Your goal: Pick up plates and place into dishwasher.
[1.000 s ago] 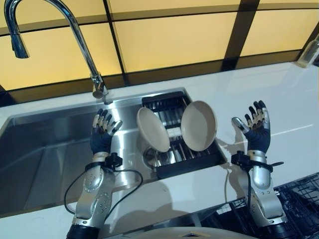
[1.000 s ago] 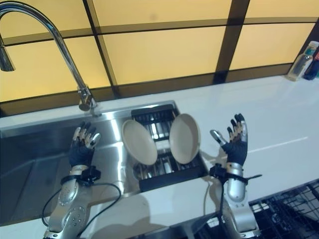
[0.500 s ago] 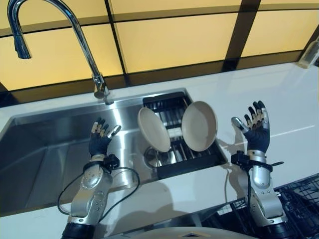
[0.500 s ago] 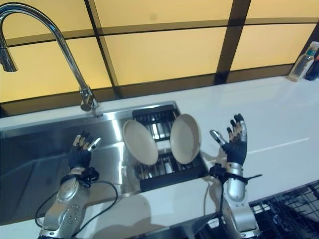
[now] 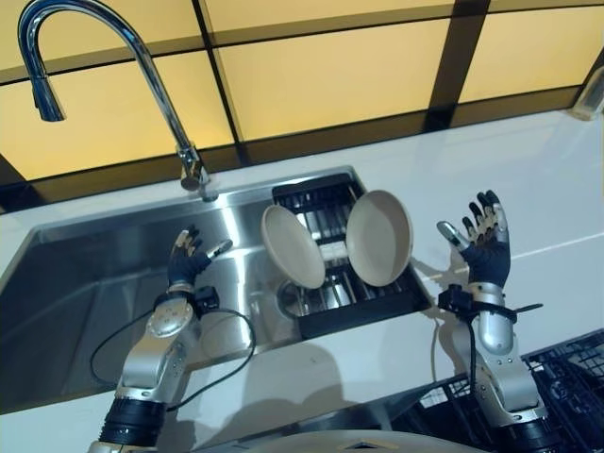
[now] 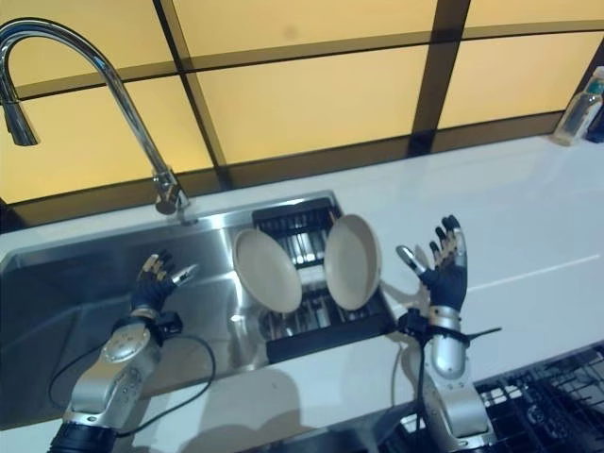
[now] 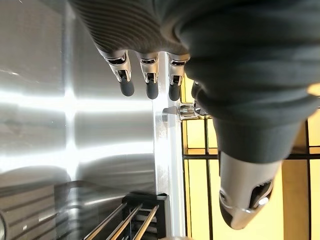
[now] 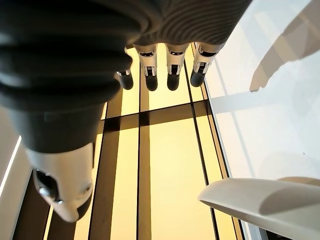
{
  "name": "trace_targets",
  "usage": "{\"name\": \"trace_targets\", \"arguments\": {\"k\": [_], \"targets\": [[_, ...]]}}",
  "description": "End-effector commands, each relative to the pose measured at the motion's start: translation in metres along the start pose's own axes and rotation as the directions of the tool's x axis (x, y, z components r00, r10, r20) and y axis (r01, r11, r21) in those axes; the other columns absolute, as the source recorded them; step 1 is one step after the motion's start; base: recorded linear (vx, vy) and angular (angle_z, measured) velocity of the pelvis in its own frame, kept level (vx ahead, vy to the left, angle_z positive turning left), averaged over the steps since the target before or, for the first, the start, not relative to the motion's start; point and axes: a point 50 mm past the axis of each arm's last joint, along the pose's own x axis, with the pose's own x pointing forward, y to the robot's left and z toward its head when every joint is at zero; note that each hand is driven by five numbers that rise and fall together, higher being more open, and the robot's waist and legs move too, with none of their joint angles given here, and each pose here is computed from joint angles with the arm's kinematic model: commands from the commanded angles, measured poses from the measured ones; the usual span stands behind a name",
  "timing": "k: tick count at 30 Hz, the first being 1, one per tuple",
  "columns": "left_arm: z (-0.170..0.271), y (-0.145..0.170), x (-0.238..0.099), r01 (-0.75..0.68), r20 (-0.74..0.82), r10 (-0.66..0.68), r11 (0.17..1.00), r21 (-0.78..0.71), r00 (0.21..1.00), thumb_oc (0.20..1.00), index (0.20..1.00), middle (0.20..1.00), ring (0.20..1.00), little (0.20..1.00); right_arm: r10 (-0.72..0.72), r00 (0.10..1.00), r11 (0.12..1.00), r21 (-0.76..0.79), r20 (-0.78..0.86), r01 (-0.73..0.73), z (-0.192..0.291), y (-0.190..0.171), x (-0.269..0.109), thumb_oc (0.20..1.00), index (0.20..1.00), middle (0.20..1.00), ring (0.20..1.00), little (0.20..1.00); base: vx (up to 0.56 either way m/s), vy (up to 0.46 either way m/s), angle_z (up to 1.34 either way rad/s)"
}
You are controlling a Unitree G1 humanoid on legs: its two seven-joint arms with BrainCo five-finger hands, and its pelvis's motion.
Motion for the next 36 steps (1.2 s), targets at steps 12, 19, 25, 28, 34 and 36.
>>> {"name": "trace_targets", "arguments": {"k": [12,19,25,28,34,36], "targets": [[0.032,0.014,0.036,0.084,-0.048,-0.089,0.993,-0.088,0.995,1.000,1.000,1.000,1.000,1.000,0.064,0.995,0.997,0.032,0.073,-0.066,0.015,0.014,0.016,1.000,1.000,1.000,1.000,1.000,0.03,0.009,-0.05],[0.035,0.009,0.037,0.156,-0.051,-0.165,0.976,-0.153,0.985,1.000,1.000,1.000,1.000,1.000,0.080,0.995,0.996,0.024,0.058,-0.081,0.013,0.013,0.013,1.000,1.000,1.000,1.000,1.000,0.04,0.009,-0.02],[0.032,0.003,0.037,0.202,-0.093,-0.230,0.950,-0.236,0.969,1.000,1.000,1.000,1.000,1.000,0.087,0.995,0.996,0.022,0.050,-0.088,0.011,0.013,0.011,1.000,1.000,1.000,1.000,1.000,0.05,0.001,-0.04],[0.031,0.001,0.037,0.228,-0.088,-0.256,0.943,-0.243,0.963,1.000,1.000,1.000,1.000,1.000,0.085,0.995,0.996,0.020,0.045,-0.086,0.011,0.013,0.010,1.000,1.000,1.000,1.000,1.000,0.04,0.003,-0.10],[0.025,0.002,0.039,0.208,-0.136,-0.248,0.944,-0.256,0.959,1.000,1.000,1.000,1.000,1.000,0.100,0.994,0.995,0.007,0.032,-0.100,0.009,0.011,0.008,1.000,1.000,1.000,1.000,1.000,0.06,0.025,-0.03],[0.020,0.004,0.040,0.190,-0.168,-0.237,0.948,-0.255,0.957,1.000,1.000,1.000,1.000,1.000,0.101,0.995,0.995,0.001,0.027,-0.101,0.009,0.009,0.008,1.000,1.000,1.000,1.000,1.000,0.07,0.035,0.02]]}}
